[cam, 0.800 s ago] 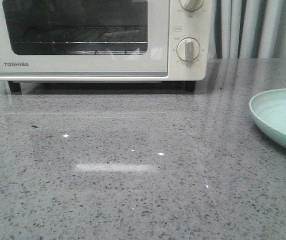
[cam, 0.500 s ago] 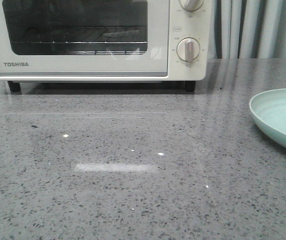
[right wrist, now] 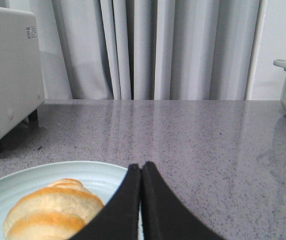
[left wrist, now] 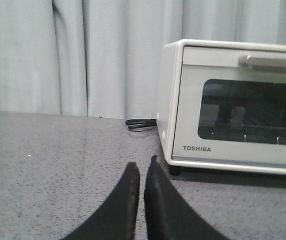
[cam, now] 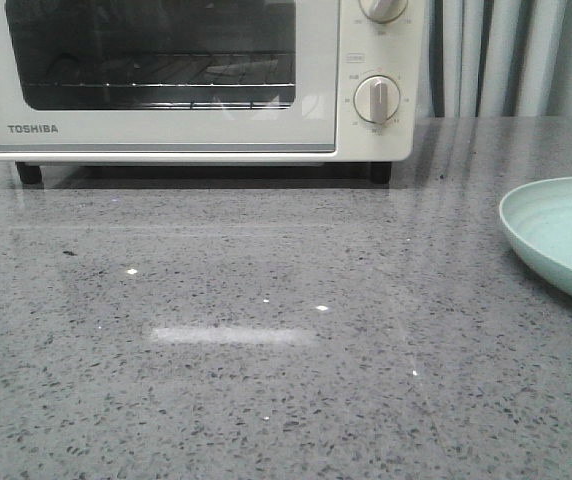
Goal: Put bread in oven
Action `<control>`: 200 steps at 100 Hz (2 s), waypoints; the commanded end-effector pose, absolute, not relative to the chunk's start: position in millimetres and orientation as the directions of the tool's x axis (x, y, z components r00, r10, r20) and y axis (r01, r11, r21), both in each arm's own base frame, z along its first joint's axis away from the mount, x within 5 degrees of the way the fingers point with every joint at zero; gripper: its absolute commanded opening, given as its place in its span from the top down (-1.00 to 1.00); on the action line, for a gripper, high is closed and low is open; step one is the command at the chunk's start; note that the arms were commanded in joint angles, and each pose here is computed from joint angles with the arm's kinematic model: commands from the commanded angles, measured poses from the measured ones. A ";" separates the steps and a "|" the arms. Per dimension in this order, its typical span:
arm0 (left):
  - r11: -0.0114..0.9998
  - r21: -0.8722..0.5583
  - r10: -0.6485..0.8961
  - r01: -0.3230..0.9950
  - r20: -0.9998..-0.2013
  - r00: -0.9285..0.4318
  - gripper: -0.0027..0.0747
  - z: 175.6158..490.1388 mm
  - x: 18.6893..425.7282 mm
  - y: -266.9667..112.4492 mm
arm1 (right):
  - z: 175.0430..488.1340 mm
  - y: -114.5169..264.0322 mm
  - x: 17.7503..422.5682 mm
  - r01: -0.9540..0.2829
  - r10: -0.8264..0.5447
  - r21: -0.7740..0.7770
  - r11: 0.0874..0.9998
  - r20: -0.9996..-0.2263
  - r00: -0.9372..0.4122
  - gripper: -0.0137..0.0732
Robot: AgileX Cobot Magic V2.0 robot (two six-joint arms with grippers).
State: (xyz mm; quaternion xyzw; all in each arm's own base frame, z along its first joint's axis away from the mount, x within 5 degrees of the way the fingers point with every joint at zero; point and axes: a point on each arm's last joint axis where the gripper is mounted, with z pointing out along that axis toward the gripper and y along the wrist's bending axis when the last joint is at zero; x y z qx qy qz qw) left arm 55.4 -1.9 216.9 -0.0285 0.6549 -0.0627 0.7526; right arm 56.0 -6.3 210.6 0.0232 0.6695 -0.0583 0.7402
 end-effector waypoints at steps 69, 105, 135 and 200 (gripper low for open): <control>0.879 -0.464 -0.470 0.113 -0.799 0.374 0.98 245.6 44.8 9.6 | 246.9 -1.6 45.4 -0.045 0.183 0.187 0.981 -0.835 0.519 0.79; 0.878 -0.462 -0.472 0.123 -0.796 0.378 0.98 252.0 43.1 9.0 | 245.7 -1.8 46.1 -0.041 0.184 0.189 0.981 -0.843 0.506 0.79; 0.878 -0.460 -0.477 0.132 -0.813 0.333 0.98 253.3 43.4 6.2 | 248.4 -1.6 44.8 -0.062 0.208 0.207 0.976 -0.824 0.528 0.79; 0.958 -0.145 -0.175 0.247 -0.979 0.104 0.98 389.7 31.2 -17.8 | 379.0 -4.4 13.5 0.049 0.218 0.249 0.967 -0.914 0.342 0.79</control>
